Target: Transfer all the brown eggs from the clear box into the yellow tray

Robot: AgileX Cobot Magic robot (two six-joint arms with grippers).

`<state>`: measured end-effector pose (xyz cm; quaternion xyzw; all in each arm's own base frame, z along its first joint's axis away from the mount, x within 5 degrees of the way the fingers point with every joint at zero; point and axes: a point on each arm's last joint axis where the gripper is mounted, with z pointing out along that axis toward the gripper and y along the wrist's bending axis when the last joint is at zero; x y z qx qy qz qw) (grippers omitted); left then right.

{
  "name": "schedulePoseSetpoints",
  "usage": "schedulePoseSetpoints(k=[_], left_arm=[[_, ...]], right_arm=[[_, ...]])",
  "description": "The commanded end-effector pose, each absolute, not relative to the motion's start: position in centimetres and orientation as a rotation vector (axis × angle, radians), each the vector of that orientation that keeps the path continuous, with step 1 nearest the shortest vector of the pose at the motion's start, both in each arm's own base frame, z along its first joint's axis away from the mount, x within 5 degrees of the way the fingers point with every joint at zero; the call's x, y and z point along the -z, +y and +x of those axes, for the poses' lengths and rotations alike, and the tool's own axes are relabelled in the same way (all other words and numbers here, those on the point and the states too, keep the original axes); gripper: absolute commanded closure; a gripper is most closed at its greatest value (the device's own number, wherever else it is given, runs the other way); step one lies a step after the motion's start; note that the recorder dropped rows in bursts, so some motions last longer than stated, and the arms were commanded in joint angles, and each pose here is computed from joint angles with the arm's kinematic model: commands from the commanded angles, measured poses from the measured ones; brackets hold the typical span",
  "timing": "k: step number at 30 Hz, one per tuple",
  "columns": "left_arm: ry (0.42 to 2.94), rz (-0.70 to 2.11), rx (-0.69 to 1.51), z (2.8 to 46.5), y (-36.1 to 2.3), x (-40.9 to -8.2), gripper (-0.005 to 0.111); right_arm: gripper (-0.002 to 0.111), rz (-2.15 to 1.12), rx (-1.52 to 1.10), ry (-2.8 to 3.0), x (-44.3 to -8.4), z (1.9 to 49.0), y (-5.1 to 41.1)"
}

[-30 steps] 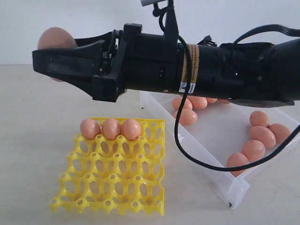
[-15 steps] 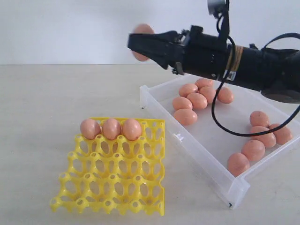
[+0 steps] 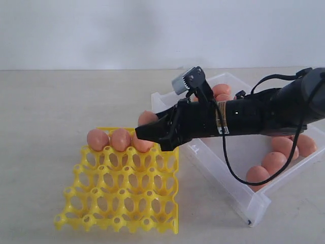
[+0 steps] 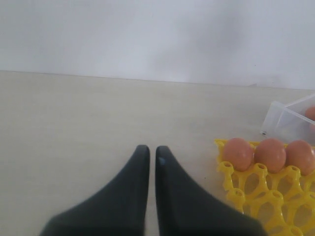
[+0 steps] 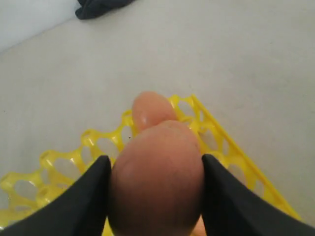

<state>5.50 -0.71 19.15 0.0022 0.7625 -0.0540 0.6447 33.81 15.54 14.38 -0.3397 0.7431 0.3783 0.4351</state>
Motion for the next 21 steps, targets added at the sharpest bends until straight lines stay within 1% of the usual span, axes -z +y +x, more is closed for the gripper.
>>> schedulePoseSetpoints(k=[1,3,12,15,17,19,21], left_arm=[[1.732,-0.002,0.134,5.50,-0.73,-19.09,0.103],[1.732,-0.002,0.134,5.50,-0.73,-19.09,0.103],[1.732,-0.002,0.134,5.50,-0.73,-19.09,0.103],[1.732,-0.002,0.134,5.50,-0.73,-19.09,0.103],[1.732,-0.002,0.134,5.50,-0.73,-19.09,0.103],[1.732,-0.002,0.134,5.50,-0.73,-19.09,0.103],[1.732,-0.002,0.134,5.50,-0.73,-19.09,0.103]], right_arm=[[0.108,-0.918,-0.757,1.922,-13.37,34.07,15.69],[0.108,-0.907,-0.678,1.978,-12.90,34.34,15.23],[0.108,-0.834,-0.611,2.021,-12.72,34.85,14.75],[0.096,-0.847,-0.616,2.014,-12.74,34.79,14.81],[0.081,-0.857,-0.616,2.011,-12.73,34.75,14.83],[0.069,-0.859,-0.614,2.013,-12.71,34.75,14.81],[0.064,-0.861,-0.613,2.013,-12.70,34.74,14.81]])
